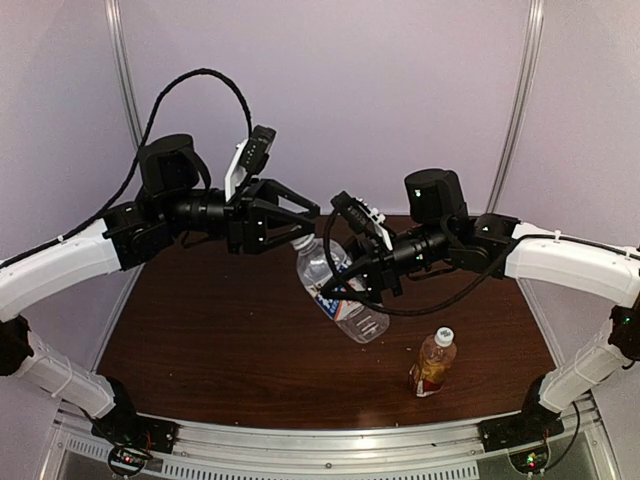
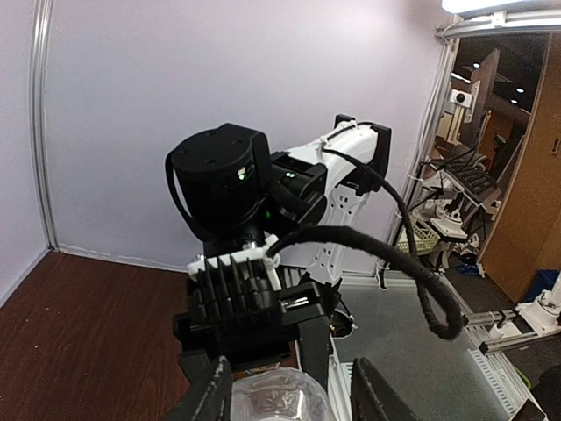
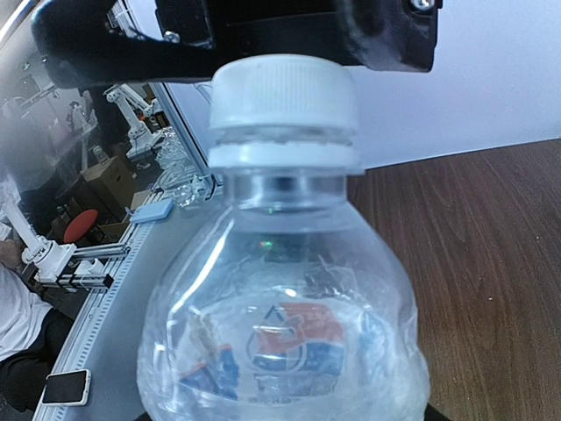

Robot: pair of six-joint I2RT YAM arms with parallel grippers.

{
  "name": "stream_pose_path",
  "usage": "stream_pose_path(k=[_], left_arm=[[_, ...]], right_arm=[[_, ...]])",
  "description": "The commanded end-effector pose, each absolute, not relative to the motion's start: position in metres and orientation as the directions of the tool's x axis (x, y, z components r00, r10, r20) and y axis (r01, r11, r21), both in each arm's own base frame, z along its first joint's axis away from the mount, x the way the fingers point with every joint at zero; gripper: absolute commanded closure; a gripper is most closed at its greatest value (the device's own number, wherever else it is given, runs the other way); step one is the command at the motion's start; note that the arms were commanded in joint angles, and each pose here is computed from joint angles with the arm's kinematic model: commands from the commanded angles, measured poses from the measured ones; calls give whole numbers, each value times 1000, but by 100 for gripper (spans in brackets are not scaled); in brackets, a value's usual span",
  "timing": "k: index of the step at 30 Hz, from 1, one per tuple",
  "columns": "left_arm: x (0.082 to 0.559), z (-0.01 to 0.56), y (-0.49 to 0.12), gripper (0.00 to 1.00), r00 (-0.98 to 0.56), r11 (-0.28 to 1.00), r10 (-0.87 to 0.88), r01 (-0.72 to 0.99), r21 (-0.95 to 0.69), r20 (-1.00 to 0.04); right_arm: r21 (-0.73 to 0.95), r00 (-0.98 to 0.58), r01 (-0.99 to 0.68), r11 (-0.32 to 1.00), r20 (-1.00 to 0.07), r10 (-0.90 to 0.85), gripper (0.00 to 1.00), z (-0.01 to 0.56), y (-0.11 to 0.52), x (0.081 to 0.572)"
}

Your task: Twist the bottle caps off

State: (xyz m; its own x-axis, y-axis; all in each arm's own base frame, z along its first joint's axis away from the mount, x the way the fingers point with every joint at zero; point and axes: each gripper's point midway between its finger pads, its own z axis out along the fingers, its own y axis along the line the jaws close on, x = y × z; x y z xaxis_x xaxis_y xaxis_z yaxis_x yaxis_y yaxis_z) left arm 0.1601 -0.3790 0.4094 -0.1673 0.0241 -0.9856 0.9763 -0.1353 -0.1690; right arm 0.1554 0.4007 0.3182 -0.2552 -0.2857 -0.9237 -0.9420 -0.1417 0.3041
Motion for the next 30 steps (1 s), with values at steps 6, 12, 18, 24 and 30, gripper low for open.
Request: stream_pose_path(k=[6,12,18,24,30], left_arm=[[160,419,-372,57,-127,-155,-7,980,-125,-992],[159,415,-371,59,-137,-160,-6,978,-134,-991],[160,411,-373,66,-145,-153,7,978,-145,-989],[165,408,-374,85,-157,-134,10,979,-157,-988],[200,413,-380,100,-275,48,-16,960,-276,-961]], right_arm=[[259,-218,-951,-167,-948,-231,66,343,393,154],[264,-223,-949,-171,-948,-226,66,344,392,154],[255,-219,-952,-171,-954,-206,66,350,390,154],[251,-227,-962,-110,-954,-195,66,350,390,166],[185,-208,-974,129,-959,-192,66,345,386,204]])
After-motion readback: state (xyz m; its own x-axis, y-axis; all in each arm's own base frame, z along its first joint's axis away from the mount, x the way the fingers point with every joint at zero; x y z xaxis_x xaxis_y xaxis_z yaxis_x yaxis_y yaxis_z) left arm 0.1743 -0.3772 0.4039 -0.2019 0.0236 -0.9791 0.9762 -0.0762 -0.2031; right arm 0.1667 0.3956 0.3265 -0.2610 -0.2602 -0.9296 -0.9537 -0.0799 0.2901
